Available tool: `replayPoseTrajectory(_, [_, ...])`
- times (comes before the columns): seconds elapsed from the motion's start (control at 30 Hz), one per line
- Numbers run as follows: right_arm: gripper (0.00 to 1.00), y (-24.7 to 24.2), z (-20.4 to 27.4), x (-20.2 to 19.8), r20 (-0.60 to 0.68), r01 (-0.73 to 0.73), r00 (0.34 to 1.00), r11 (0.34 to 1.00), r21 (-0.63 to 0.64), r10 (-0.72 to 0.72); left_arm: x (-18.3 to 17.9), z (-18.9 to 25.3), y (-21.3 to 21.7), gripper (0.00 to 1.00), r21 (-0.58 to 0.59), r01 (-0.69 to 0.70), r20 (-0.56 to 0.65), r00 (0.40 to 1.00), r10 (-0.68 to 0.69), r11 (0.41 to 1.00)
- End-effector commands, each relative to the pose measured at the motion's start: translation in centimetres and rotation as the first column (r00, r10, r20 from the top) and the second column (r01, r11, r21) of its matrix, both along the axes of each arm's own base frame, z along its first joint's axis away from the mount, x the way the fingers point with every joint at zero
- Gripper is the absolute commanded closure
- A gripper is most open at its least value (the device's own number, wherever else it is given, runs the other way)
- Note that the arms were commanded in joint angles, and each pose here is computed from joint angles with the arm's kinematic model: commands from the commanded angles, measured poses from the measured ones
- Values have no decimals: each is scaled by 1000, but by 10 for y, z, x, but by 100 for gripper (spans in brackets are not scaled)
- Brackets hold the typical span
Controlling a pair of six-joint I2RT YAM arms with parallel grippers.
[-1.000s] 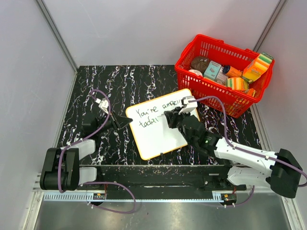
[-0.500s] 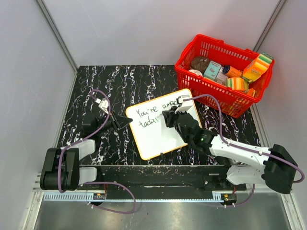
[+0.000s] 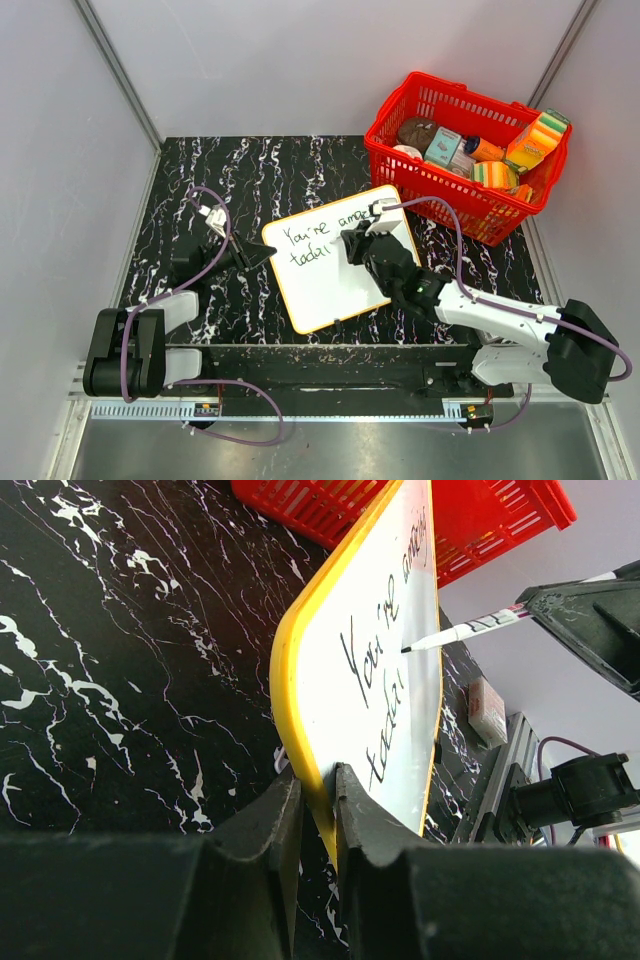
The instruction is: Write a sentence on the whiteboard
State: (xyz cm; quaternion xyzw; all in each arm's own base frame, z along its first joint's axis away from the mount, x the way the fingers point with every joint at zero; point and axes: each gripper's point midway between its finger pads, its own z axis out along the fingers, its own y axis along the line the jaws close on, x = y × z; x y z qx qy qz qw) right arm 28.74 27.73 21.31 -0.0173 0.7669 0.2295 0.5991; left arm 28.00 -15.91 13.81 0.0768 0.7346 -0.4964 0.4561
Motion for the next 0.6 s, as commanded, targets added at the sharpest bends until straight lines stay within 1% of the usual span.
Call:
replayPoseTrajectory(0.0, [100, -6, -5, 3, -3, 30, 1000, 1000, 9, -30, 5, -2, 2, 100, 47, -5, 63, 998, 2, 999])
replayPoseTrajectory(0.57, [100, -13, -24, -10, -56, 9, 998, 1000, 6, -8, 5, -2, 2, 100, 48, -5, 64, 998, 2, 999])
